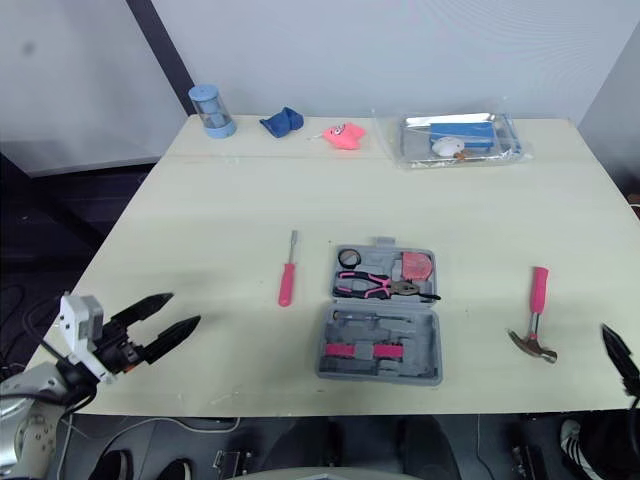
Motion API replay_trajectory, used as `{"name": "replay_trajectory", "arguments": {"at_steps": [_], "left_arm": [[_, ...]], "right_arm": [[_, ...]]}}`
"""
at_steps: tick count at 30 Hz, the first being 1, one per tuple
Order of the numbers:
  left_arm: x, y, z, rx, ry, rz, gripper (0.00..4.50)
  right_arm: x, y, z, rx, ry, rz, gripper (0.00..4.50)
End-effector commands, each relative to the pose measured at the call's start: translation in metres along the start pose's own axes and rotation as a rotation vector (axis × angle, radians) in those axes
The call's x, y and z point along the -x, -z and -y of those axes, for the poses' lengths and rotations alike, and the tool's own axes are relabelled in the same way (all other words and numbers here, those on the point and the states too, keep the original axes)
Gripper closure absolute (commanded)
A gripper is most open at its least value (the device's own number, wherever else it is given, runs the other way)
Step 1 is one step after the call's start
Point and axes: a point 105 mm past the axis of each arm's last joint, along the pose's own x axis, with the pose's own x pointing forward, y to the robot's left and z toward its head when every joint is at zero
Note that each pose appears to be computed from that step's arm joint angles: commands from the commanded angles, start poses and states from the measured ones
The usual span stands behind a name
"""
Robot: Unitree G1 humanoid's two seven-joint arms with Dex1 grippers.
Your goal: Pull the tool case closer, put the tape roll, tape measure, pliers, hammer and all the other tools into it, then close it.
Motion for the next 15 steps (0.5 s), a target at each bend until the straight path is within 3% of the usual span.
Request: {"name": "replay_trajectory", "arguments": {"at_steps": [1, 15], "left_arm": [[0.011, -0.005, -0.009, -0.032, -0.06, 0.023, 0.0], [0.018, -0.003, -0.002, -0.037, -0.067, 0.024, 0.0]], "right_arm": [[0.008, -0.009, 0.015, 0.028, 0.031, 0.037, 0.05], [0.003, 0.003, 0.016, 0.031, -0.004, -0.001, 0.05]]}}
